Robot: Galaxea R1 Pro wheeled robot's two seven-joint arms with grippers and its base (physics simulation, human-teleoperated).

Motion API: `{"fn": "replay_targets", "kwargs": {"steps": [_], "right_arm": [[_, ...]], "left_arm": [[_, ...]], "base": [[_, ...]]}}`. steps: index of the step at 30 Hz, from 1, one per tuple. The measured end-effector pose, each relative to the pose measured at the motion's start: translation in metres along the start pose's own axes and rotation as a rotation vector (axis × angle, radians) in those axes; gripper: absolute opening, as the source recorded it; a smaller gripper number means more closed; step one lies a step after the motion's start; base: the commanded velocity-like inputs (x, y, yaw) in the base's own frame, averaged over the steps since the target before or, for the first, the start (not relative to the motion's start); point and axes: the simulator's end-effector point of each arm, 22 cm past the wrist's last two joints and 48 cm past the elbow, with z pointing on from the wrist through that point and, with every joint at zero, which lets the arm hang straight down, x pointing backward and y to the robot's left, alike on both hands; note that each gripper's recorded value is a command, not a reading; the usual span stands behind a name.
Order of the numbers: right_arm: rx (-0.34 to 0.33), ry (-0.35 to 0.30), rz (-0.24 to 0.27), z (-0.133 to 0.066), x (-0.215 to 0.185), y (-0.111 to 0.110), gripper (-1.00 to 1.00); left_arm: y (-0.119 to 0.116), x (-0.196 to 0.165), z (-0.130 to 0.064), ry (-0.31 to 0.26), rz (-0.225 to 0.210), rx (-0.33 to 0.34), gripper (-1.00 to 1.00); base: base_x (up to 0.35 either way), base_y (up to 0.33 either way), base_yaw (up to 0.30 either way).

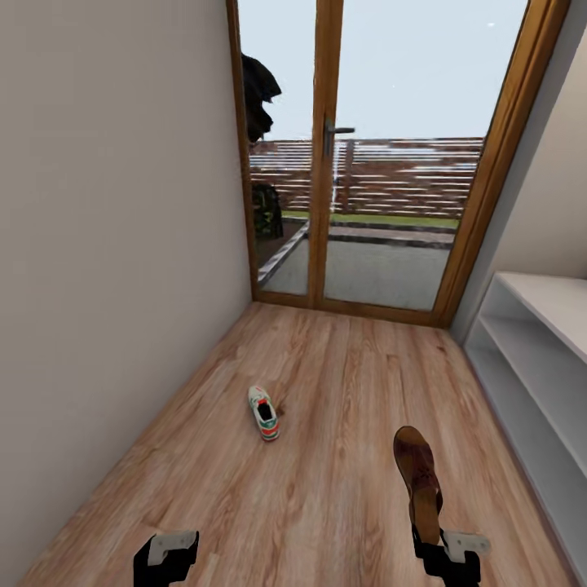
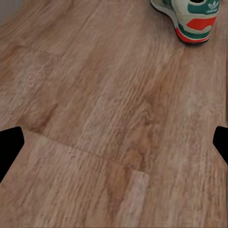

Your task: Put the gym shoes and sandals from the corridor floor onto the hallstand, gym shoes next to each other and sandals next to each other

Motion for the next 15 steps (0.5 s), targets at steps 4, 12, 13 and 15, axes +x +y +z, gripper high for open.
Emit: {"fn": "replay_targets", "kwargs": {"steps": [4,12,13,15], "right_arm": [[0.000,0.000,0.000,0.0000,0.0000,0.0000,-1.00],[0.000,-0.001,0.001,0.0002,-0.0006,0.0000,-1.00],[0.000,-0.001,0.001,0.0002,-0.0006,0.0000,-1.00],[0.000,-0.002,0.001,0.0002,-0.0006,0.0000,-1.00]], "left_arm": [[0.0000,0.0000,0.0000,0.000,0.000,0.000,1.00],[0.0012,-0.0001,0.0000,0.000,0.000,-0.002,1.00],[0.0012,-0.0001,0.0000,0.000,0.000,-0.002,1.00],[0.0013,-0.0001,0.0000,0.000,0.000,-0.002,1.00]], "base": [[0.288,-0.199,0.015],[0.288,-0.199,0.002],[0.288,-0.198,0.000],[0.288,-0.198,0.000]]}}
